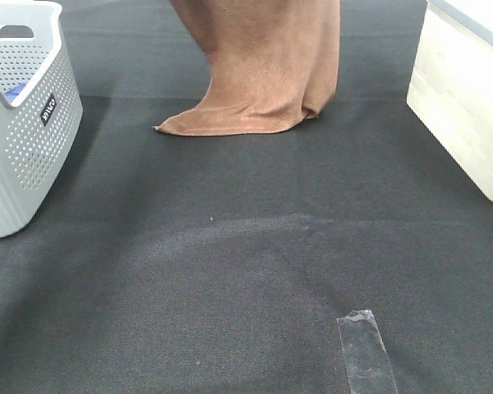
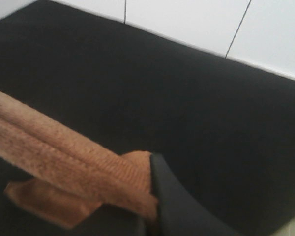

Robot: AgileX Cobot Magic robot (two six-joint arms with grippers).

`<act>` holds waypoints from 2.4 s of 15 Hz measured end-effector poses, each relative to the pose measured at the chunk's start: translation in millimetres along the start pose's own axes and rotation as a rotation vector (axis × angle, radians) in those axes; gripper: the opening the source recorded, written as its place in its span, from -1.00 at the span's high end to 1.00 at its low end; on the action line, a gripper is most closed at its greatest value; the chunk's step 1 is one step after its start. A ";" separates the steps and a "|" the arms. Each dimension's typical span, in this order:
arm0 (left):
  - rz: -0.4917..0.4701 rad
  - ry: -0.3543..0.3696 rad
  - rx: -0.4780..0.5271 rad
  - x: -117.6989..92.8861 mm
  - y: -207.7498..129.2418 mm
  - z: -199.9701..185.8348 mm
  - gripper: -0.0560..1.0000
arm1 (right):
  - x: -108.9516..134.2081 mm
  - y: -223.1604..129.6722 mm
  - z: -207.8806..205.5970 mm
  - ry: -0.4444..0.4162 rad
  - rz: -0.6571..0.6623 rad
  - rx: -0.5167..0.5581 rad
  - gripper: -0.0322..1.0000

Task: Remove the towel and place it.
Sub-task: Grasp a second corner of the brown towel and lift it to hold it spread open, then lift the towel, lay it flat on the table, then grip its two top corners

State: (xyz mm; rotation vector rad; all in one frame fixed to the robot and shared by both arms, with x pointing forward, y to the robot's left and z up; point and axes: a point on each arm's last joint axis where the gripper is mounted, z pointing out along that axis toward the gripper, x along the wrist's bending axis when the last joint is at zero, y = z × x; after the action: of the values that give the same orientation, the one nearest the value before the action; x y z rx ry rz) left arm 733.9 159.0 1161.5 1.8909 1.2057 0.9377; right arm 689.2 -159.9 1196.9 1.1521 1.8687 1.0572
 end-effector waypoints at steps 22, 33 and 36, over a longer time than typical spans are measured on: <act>-0.169 -0.462 0.354 -57.6 -130.8 -276.9 0.89 | 38.7 -117.1 -232.3 0.147 0.292 0.488 0.92; -0.363 -0.480 0.569 -73.6 -223.1 -288.0 0.89 | 61.4 -210.8 -266.0 0.210 0.426 0.629 0.92; -0.419 -0.513 0.716 -85.0 -261.4 -279.1 0.89 | 70.3 -243.7 -263.4 0.241 0.472 0.723 0.92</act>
State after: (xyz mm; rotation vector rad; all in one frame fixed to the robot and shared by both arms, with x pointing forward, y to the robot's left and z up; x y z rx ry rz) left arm 358.8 212.8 1062.1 2.0742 1.6285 -0.2464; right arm 350.1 -235.8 1083.1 2.0284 2.3244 0.7832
